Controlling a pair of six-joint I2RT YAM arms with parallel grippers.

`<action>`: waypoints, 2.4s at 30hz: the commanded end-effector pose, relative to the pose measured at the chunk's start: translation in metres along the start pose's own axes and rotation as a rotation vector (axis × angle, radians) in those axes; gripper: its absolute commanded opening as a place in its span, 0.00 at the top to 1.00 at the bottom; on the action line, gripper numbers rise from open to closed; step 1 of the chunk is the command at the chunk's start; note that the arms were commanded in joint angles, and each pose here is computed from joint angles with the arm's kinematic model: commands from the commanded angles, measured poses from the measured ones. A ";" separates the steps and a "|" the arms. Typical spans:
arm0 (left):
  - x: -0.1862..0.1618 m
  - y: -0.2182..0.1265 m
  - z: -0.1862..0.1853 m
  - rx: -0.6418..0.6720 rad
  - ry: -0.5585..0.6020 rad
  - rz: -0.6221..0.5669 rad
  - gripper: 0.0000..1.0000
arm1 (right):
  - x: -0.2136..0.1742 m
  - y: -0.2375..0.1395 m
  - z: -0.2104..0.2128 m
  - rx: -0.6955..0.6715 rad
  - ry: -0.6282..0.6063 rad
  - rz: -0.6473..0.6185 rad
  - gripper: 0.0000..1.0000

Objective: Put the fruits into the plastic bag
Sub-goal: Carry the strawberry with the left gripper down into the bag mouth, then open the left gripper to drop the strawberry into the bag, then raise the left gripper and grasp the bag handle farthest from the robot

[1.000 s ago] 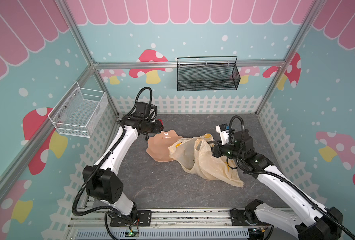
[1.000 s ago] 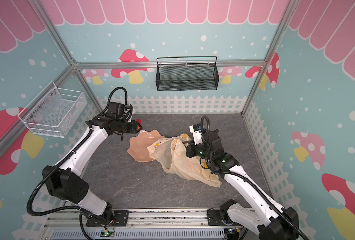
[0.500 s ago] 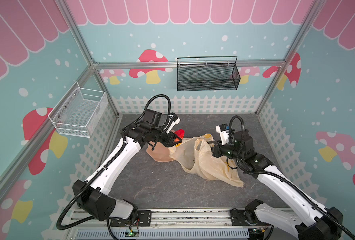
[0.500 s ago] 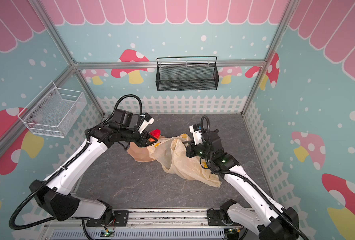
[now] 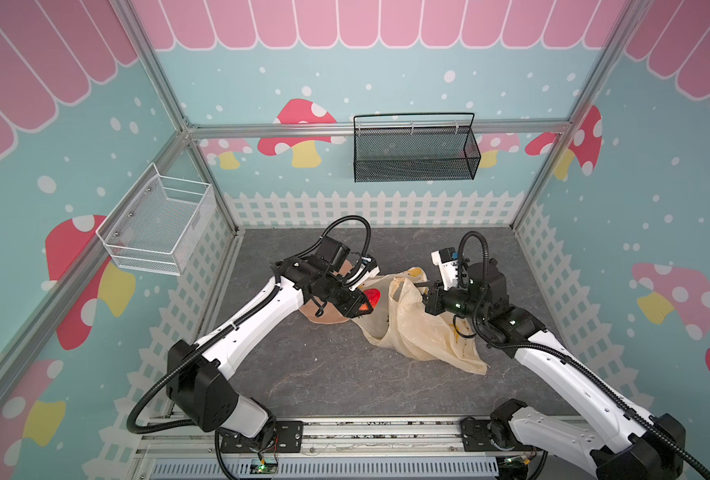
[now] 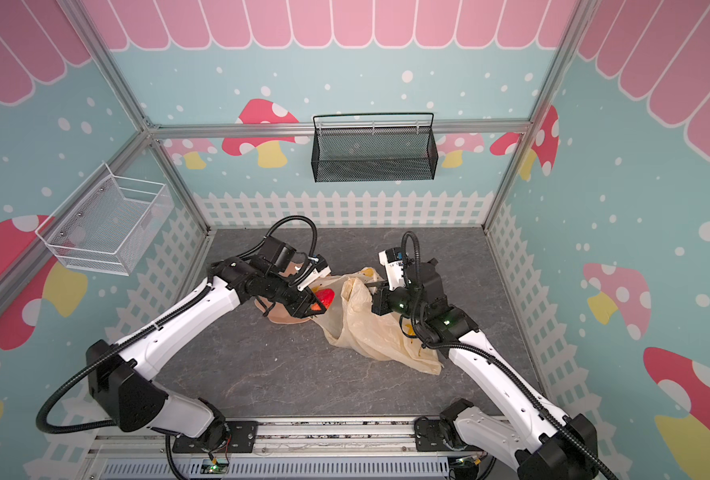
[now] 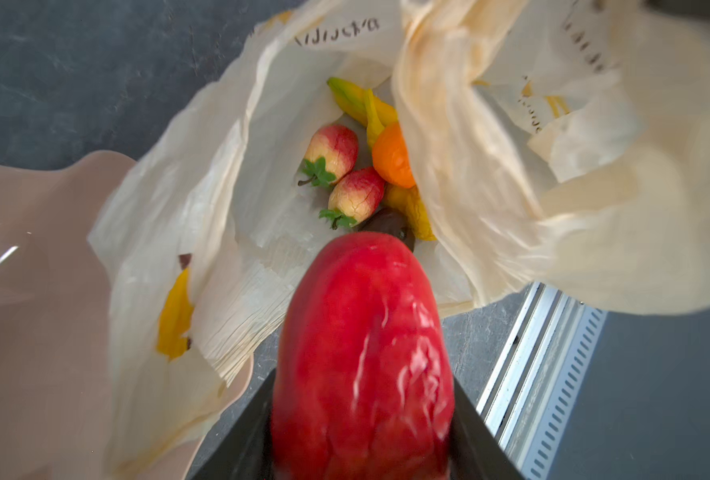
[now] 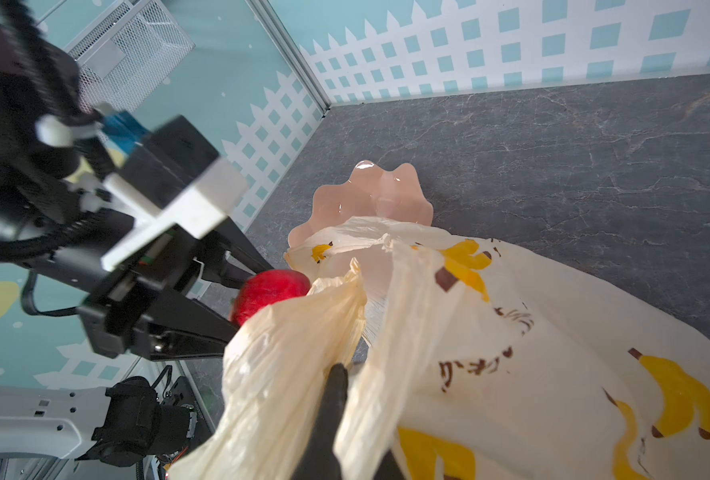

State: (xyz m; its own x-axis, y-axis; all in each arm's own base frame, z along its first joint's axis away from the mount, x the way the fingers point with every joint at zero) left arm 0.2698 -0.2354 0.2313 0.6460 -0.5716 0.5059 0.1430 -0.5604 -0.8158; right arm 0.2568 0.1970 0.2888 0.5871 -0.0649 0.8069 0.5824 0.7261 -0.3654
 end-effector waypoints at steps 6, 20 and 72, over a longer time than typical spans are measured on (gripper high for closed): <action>-0.010 0.057 0.021 0.052 -0.058 0.175 0.69 | 0.011 -0.005 0.007 0.007 -0.021 -0.028 1.00; 0.003 0.095 0.016 0.054 -0.021 0.204 0.69 | 0.009 -0.006 0.007 0.011 -0.022 -0.024 1.00; 0.036 0.057 -0.015 -0.121 -0.296 -0.057 0.01 | 0.002 -0.007 0.004 0.010 -0.008 -0.033 1.00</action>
State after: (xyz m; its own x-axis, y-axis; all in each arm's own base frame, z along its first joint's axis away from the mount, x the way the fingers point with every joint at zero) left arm 0.2907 -0.3128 0.2076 0.8304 -0.3345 0.4456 0.0665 -0.7345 -0.6754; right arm 0.2541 0.1954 0.2918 0.5766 -0.0746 0.8136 0.5880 0.7293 -0.3498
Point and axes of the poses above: each gripper's point midway between its finger pads, its own y axis out along the fingers, its own z axis along the line the jaws close on, x = y × z, the point moved 4 cm from there along -y, back along the fingers, and after that the axes turned 2 degrees about -y, right-handed, at the moved point
